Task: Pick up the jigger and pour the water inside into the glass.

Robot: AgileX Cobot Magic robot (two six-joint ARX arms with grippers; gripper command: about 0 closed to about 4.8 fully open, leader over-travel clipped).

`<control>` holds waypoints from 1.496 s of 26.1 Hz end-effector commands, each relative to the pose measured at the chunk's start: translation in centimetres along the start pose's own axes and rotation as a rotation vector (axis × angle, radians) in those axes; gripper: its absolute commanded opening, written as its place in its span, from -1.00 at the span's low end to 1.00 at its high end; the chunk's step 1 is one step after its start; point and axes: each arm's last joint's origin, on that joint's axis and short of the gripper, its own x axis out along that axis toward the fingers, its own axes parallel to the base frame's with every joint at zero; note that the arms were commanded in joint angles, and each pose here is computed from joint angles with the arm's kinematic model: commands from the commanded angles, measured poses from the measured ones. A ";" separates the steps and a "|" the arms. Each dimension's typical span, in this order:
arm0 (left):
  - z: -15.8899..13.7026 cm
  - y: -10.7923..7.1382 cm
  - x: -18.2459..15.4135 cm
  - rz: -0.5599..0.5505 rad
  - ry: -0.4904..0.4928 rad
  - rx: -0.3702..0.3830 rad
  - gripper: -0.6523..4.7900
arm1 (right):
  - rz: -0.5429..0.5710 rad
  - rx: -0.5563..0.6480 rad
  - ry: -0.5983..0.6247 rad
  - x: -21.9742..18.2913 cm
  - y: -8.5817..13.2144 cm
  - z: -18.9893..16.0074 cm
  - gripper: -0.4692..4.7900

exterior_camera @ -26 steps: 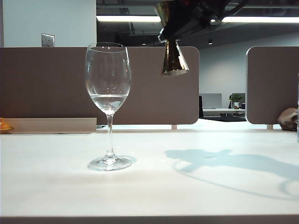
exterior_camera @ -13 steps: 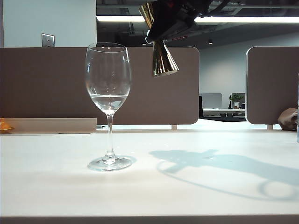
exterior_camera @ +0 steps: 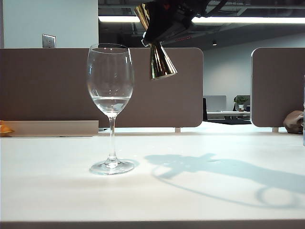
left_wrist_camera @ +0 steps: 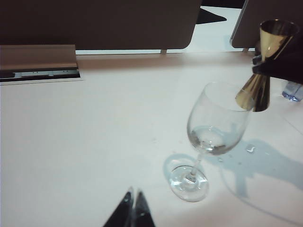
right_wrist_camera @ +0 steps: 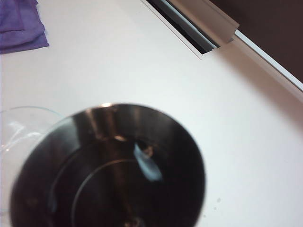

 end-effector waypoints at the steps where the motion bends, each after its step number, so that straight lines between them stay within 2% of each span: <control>1: 0.2 -0.4 -0.1 -0.141 -0.007 0.011 -0.72 | -0.012 -0.041 -0.024 -0.1 0.2 0.5 -0.83; 3: 0.1 -0.6 -0.1 -0.194 -0.005 0.011 -0.70 | -0.012 -0.040 -0.023 -0.1 0.2 0.5 -0.83; 14: 0.1 -0.6 -0.1 -0.191 -0.005 0.010 -0.68 | -0.052 -0.086 -0.010 -0.1 0.1 0.5 -0.83; 31: 0.1 -0.6 -0.1 -0.191 -0.005 0.010 -0.68 | -0.118 -0.088 0.009 -0.2 -0.1 0.5 -0.83; 39: 0.1 -0.6 -0.1 -0.191 -0.005 0.010 -0.68 | -0.183 -0.117 0.019 -0.2 -0.3 0.6 -0.83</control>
